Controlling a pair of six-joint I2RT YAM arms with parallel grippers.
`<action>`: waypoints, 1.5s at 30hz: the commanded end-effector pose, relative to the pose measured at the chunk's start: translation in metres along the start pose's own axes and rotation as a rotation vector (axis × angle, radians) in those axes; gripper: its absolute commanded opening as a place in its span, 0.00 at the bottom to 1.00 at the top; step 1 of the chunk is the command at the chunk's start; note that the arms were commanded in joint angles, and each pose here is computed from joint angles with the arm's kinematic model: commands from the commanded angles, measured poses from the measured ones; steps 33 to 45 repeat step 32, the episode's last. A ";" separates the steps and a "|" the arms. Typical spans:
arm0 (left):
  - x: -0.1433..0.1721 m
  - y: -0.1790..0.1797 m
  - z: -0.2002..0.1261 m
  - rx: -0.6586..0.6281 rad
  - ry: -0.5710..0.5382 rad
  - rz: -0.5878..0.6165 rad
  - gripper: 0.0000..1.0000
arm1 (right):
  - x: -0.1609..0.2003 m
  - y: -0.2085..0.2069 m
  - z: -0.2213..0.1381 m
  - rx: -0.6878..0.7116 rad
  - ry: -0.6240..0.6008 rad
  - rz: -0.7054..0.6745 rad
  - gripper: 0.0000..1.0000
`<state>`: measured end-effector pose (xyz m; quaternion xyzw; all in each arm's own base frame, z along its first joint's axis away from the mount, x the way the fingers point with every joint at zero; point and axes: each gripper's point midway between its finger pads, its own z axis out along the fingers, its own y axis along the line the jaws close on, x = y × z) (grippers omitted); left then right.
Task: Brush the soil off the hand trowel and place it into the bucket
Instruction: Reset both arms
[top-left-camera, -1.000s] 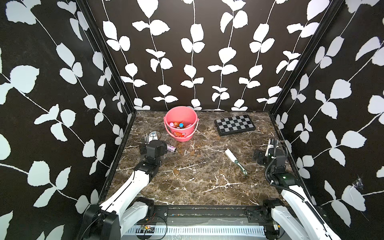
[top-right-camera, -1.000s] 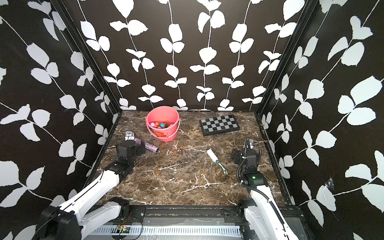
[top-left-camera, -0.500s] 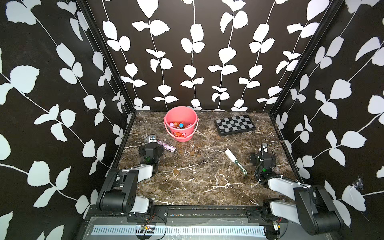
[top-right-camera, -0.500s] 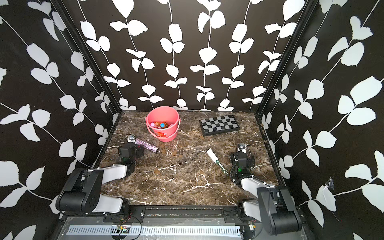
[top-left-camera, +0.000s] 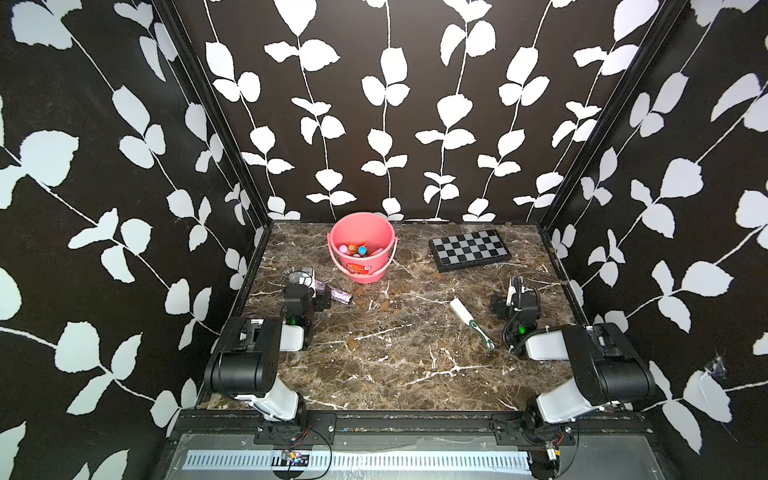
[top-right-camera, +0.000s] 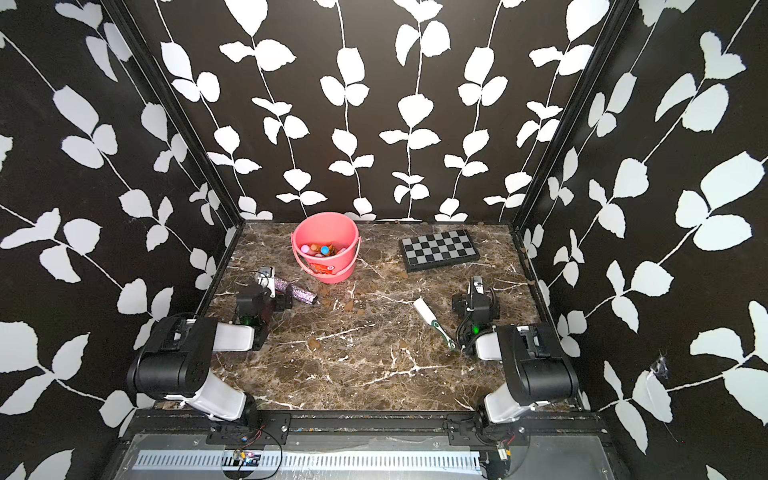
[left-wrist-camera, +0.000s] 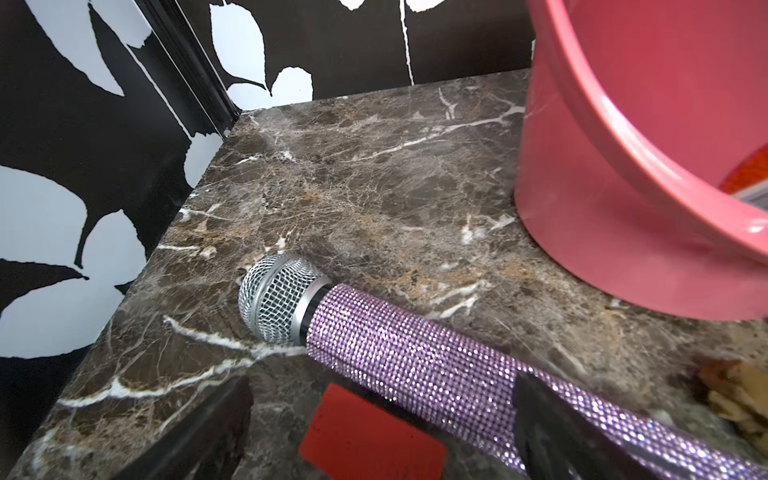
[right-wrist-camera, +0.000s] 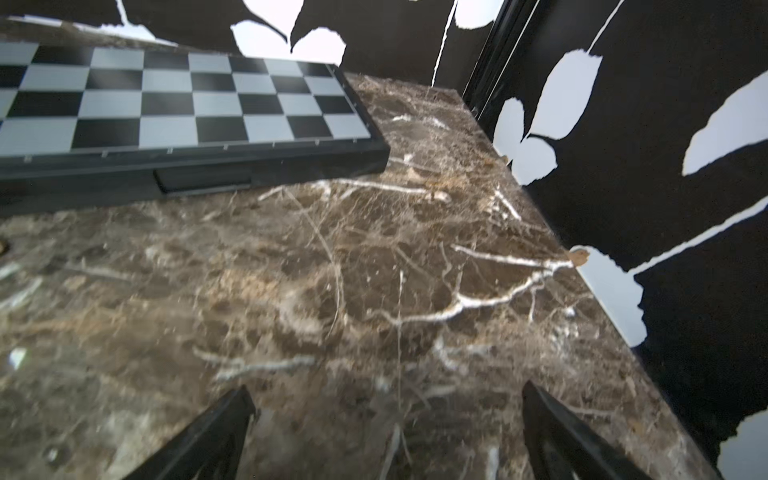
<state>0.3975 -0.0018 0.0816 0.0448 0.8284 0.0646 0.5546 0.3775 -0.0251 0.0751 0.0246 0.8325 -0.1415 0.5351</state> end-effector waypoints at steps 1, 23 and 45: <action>-0.016 -0.002 -0.001 0.021 -0.047 0.004 0.99 | -0.022 -0.007 0.005 -0.003 -0.048 0.059 0.99; -0.015 -0.003 -0.001 0.023 -0.037 0.005 0.99 | -0.022 -0.006 0.004 -0.008 -0.052 0.055 0.99; -0.015 -0.004 -0.001 0.035 -0.038 0.012 0.99 | -0.023 -0.007 0.004 -0.006 -0.053 0.056 0.99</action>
